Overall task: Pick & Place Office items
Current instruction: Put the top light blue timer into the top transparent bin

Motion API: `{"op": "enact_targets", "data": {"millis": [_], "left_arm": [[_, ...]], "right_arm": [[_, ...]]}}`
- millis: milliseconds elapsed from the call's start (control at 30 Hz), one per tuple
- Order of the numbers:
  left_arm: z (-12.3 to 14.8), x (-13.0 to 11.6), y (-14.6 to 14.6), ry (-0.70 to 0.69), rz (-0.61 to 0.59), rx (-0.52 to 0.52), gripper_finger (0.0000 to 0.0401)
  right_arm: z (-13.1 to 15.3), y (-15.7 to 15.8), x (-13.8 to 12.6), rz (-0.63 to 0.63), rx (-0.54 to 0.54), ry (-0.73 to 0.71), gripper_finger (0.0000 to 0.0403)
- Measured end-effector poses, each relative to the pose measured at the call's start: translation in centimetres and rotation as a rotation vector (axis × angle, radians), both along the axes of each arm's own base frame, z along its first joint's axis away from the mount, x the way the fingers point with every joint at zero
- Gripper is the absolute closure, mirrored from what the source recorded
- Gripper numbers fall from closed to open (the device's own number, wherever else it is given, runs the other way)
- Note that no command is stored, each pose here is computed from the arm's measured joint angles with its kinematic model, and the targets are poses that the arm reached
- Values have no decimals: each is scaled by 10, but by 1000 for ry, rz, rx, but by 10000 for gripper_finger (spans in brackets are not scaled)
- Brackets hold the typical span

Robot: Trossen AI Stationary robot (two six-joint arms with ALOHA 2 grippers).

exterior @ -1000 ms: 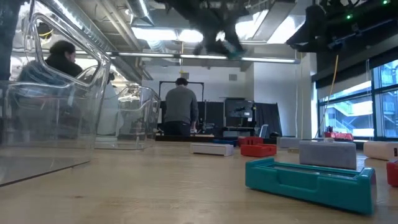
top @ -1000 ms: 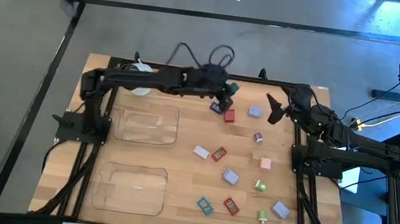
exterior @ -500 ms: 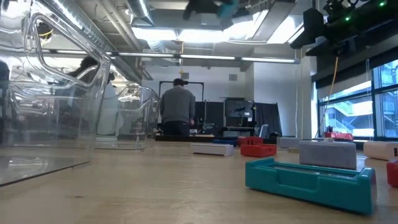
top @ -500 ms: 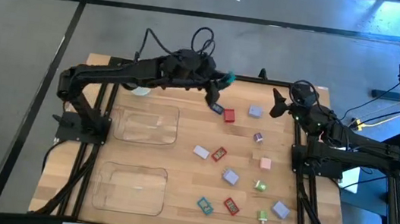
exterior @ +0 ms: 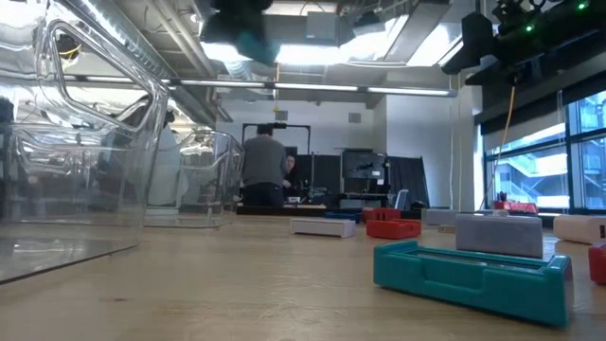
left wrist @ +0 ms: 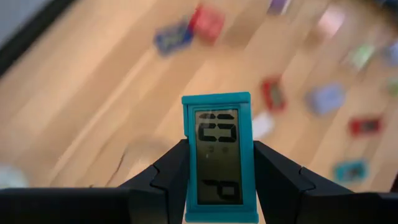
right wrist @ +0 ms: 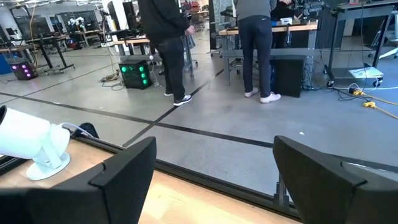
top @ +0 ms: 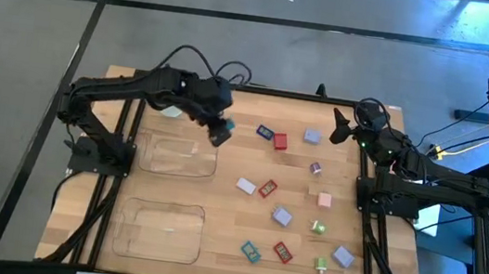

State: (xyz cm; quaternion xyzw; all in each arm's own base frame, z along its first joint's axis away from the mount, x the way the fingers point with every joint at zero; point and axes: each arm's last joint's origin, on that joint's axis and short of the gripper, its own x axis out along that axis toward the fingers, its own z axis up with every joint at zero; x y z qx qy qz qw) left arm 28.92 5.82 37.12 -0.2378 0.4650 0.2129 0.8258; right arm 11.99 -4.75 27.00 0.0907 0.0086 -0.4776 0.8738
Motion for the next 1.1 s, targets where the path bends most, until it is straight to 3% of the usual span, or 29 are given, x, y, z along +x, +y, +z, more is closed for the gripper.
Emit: {"op": "enact_targets", "data": {"millis": [267,500,800,1100], "left_arm": [[-33,-9,-11,232,0,5,256],[-93,-20,-9,419,6,-33,256],[-162,-26,-8,385,29,-92,256],[-197,-39,-9,403,80,-78,255]], "right_arm": [[0,0,0,0,0,0,76],[0,0,0,0,0,0,76],[0,0,0,0,0,0,76],[0,0,0,0,0,0,76]]}}
